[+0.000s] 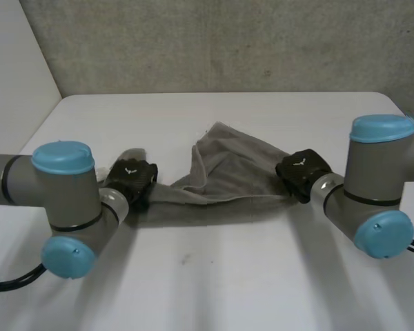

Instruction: Fold the towel.

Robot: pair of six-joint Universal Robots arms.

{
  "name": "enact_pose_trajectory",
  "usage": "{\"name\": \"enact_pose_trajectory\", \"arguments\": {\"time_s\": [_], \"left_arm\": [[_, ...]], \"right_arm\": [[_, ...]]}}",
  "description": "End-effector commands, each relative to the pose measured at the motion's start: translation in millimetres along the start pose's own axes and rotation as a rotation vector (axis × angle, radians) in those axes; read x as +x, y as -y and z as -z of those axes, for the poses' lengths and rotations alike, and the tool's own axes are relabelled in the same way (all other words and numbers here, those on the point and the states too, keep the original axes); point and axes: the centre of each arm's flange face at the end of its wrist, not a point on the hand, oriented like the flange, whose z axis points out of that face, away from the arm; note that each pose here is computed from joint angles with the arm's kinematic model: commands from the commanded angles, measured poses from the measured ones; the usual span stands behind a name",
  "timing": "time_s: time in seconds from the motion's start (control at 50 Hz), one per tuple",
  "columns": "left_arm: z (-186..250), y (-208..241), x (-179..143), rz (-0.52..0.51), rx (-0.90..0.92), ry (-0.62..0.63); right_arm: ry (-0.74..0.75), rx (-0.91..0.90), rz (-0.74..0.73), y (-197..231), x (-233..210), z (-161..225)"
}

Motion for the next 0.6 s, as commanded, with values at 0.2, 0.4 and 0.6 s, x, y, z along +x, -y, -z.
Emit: {"name": "enact_pose_trajectory", "arguments": {"time_s": [0.2,0.4,0.6], "left_arm": [[61.6,71.8,-26.3,-0.013,0.124,0.044],[38.3,74.6,-51.4,-0.158,0.108,0.026],[13.2,46.8,-54.6,-0.136,-0.039,-0.064]], "right_arm": [[-0.057,-0.013,-0.037,-7.8,20.5,42.1],[-0.067,-0.026,-0.039,-20.1,20.5,38.1],[-0.061,-0.036,-0.039,-24.0,17.9,37.8]]}}
